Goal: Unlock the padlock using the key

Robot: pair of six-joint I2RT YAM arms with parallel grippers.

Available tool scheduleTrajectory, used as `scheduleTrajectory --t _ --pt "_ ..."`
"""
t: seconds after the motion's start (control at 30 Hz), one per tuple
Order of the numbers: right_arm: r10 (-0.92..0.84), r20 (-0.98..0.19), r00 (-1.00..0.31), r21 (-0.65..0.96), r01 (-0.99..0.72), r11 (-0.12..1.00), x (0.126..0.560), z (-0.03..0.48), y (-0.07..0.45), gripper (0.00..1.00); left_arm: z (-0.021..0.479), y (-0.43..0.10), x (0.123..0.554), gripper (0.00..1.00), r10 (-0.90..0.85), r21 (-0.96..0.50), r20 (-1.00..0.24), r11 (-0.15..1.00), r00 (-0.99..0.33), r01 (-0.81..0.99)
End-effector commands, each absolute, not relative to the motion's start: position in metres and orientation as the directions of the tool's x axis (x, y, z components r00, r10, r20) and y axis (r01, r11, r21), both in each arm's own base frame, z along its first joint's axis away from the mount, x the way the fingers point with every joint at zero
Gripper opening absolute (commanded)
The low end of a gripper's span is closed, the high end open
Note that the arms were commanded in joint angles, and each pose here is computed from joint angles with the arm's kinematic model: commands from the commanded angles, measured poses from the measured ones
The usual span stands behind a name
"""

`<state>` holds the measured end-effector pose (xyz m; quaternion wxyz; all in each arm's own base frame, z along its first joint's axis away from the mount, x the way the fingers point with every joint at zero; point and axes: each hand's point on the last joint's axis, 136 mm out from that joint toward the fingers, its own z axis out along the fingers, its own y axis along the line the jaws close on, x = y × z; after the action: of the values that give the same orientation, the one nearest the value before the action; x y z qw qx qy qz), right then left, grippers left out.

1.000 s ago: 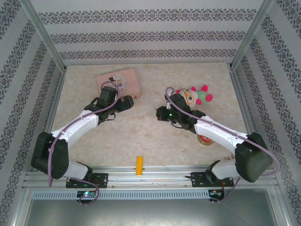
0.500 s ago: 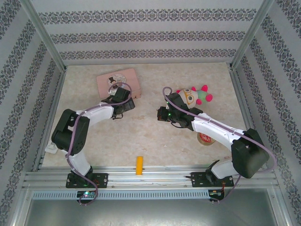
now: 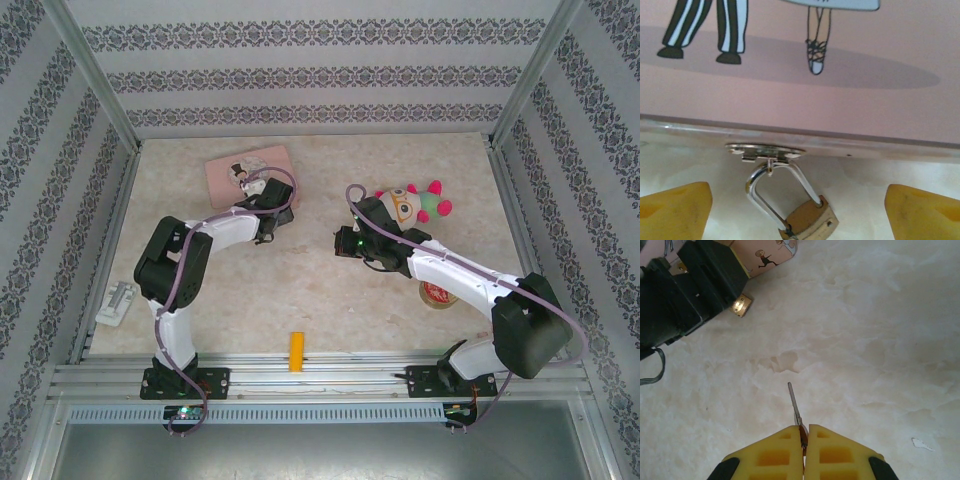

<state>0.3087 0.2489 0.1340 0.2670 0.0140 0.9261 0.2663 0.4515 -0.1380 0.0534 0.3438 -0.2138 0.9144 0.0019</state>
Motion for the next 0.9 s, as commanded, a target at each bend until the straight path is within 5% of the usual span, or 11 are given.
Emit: scheduleTrajectory --t 0.0,0.3,0.87 --pt "0.165 -0.515 -0.841 0.497 -0.137 0.857 0.314 0.145 0.254 0.00 0.049 -0.129 0.446 0.86 -0.376 -0.081 -0.634 0.902 -0.676 -0.425" --pt "0.169 -0.498 -0.851 0.513 -0.131 0.848 0.313 0.140 0.258 0.00 0.044 -0.115 0.428 0.76 -0.343 -0.015 -0.631 0.902 -0.696 -0.431" --pt "0.173 -0.484 -0.858 0.518 -0.122 0.847 0.312 0.135 0.258 0.00 0.049 -0.138 0.430 0.73 -0.306 -0.094 -0.603 0.944 -0.737 -0.315"
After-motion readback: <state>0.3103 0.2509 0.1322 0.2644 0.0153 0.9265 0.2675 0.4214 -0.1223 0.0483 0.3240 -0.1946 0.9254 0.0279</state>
